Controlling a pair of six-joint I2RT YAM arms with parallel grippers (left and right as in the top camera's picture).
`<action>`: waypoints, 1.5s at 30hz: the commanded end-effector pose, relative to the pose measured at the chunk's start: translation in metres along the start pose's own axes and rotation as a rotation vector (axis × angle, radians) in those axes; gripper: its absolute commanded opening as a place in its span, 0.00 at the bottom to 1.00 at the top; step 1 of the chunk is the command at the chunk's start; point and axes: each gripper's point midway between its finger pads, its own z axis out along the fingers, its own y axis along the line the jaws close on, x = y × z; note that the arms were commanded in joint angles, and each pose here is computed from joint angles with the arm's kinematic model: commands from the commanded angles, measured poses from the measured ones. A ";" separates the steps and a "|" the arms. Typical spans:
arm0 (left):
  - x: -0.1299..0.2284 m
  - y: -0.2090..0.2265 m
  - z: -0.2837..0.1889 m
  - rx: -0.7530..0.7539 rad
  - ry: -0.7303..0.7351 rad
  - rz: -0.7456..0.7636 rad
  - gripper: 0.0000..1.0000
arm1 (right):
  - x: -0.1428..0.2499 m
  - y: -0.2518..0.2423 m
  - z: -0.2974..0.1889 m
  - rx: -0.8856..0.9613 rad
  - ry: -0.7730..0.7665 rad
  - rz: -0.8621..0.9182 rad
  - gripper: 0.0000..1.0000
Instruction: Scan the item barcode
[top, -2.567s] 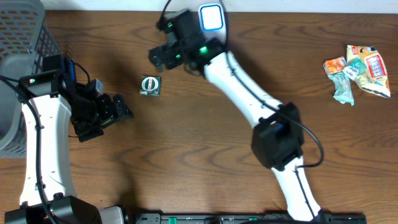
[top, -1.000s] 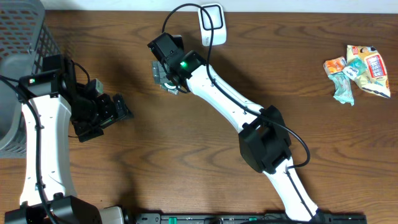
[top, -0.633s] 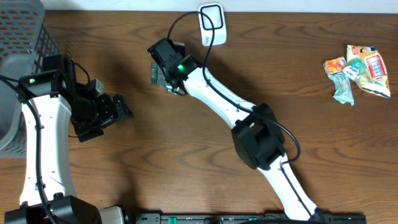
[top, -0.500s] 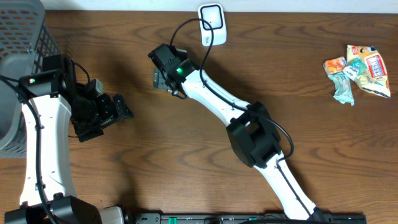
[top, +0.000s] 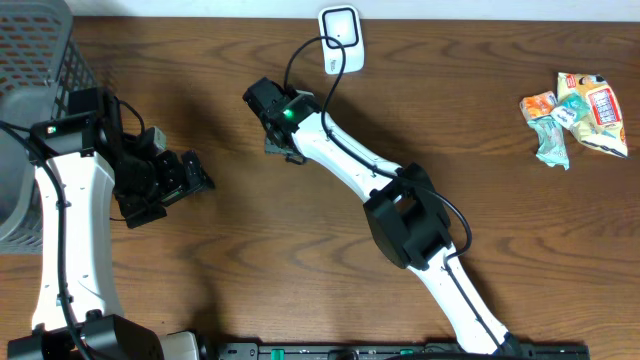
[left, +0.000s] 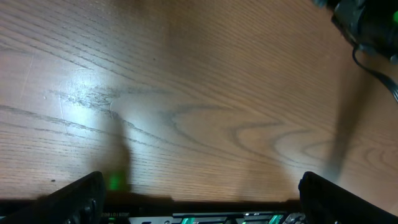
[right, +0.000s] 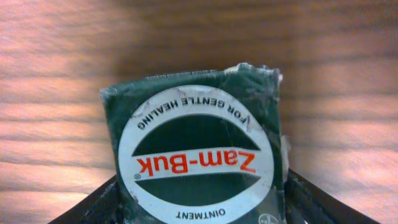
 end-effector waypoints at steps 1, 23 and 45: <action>0.001 0.000 0.000 -0.003 0.002 -0.004 0.98 | 0.008 -0.014 -0.010 0.052 0.036 -0.057 0.67; 0.001 0.000 0.000 -0.003 0.002 -0.005 0.98 | -0.028 -0.022 -0.041 -0.055 0.020 -0.655 0.99; 0.001 0.000 0.000 -0.003 0.002 -0.004 0.98 | -0.011 -0.048 -0.002 -0.146 0.134 -0.604 0.57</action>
